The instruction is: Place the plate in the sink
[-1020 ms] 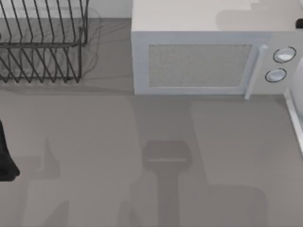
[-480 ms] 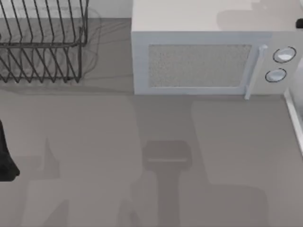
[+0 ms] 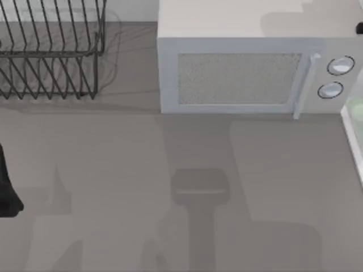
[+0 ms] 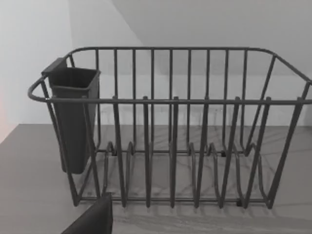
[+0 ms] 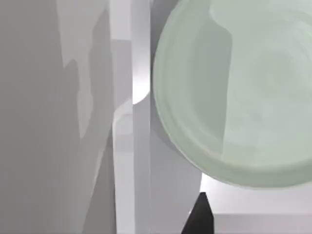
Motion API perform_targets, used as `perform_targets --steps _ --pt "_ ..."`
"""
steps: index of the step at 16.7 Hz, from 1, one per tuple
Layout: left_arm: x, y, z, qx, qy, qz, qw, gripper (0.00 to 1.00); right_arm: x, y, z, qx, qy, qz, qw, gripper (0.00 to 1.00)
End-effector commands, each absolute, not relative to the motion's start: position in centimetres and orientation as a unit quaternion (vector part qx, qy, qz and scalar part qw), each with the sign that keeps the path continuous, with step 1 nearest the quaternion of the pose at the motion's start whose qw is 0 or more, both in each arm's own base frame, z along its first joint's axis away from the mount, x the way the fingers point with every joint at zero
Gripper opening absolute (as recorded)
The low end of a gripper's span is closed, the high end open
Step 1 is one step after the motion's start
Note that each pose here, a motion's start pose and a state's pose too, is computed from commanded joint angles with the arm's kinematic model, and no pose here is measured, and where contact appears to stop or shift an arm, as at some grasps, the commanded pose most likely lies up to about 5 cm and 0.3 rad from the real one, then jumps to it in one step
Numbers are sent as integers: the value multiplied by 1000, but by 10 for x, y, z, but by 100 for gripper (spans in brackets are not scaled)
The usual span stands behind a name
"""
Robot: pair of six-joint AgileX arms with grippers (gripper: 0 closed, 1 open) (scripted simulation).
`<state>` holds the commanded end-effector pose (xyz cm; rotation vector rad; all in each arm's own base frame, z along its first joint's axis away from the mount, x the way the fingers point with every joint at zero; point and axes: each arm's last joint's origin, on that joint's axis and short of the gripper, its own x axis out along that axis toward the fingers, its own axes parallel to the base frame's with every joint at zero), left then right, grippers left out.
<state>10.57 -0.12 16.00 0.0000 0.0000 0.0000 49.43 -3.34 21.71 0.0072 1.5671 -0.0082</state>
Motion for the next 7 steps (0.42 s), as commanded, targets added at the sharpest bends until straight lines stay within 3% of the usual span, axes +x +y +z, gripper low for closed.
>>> perform_targets --steps 2,7 --pt "106 -1 160 0 0 0 1000 100 494 -33 217 3 706 -4 708 100" --pt "106 -1 160 0 0 0 1000 100 494 -33 217 3 706 -4 708 100"
